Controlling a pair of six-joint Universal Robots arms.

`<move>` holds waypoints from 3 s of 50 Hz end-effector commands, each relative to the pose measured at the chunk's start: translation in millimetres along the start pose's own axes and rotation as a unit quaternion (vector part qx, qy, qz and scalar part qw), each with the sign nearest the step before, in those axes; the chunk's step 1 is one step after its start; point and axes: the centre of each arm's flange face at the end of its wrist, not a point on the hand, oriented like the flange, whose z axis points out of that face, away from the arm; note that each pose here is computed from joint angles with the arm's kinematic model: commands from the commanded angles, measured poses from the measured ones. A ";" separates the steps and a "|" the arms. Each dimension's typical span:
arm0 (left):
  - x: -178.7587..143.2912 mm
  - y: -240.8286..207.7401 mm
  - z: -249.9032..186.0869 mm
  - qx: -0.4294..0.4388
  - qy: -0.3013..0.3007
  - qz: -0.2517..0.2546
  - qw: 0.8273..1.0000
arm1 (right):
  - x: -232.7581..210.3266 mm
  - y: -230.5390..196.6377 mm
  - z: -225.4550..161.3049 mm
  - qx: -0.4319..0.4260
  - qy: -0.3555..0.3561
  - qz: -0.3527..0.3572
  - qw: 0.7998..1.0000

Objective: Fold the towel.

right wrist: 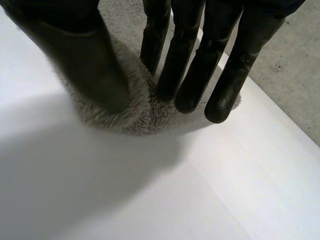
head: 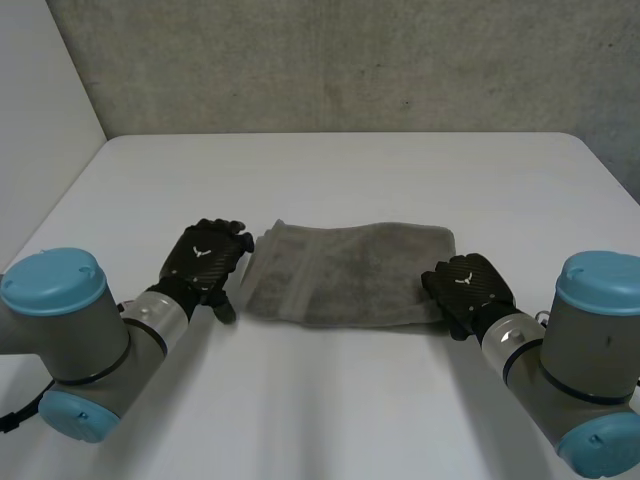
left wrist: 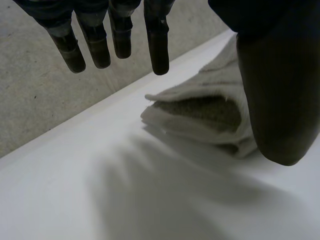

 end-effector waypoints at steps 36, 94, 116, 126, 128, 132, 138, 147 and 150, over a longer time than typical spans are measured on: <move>-44.2 -111.8 -1.0 0.128 -0.039 -0.126 0.983 | -7.2 -98.2 -21.3 0.024 -0.064 -0.092 0.993; 102.8 -19.5 -16.5 -0.011 0.191 -0.023 0.981 | 74.9 44.1 -52.2 -0.035 0.040 0.150 0.987; 72.2 -26.5 -4.3 -0.010 0.099 -0.020 0.995 | 67.4 50.8 -47.3 -0.017 0.043 0.215 0.976; 72.5 -22.6 -3.4 -0.014 0.099 -0.020 0.995 | 55.8 50.9 -43.2 -0.017 0.028 0.213 0.976; 73.0 -21.1 -3.6 -0.016 0.100 -0.021 0.995 | 55.0 51.0 -43.4 -0.017 0.027 0.214 0.976; 73.5 -18.8 -4.2 -0.019 0.100 -0.021 0.995 | 54.8 50.5 -43.1 -0.014 0.026 0.218 0.975; 71.5 -20.4 -3.8 -0.018 0.096 -0.023 0.995 | 57.4 54.4 -40.9 -0.018 0.040 0.216 0.975; 32.4 -44.2 1.8 0.017 0.045 -0.036 0.998 | 61.8 62.2 -38.9 -0.041 0.060 0.213 0.974; 26.9 -44.8 2.7 0.017 0.038 -0.045 0.998 | 59.3 65.2 -39.8 -0.049 0.056 0.197 0.978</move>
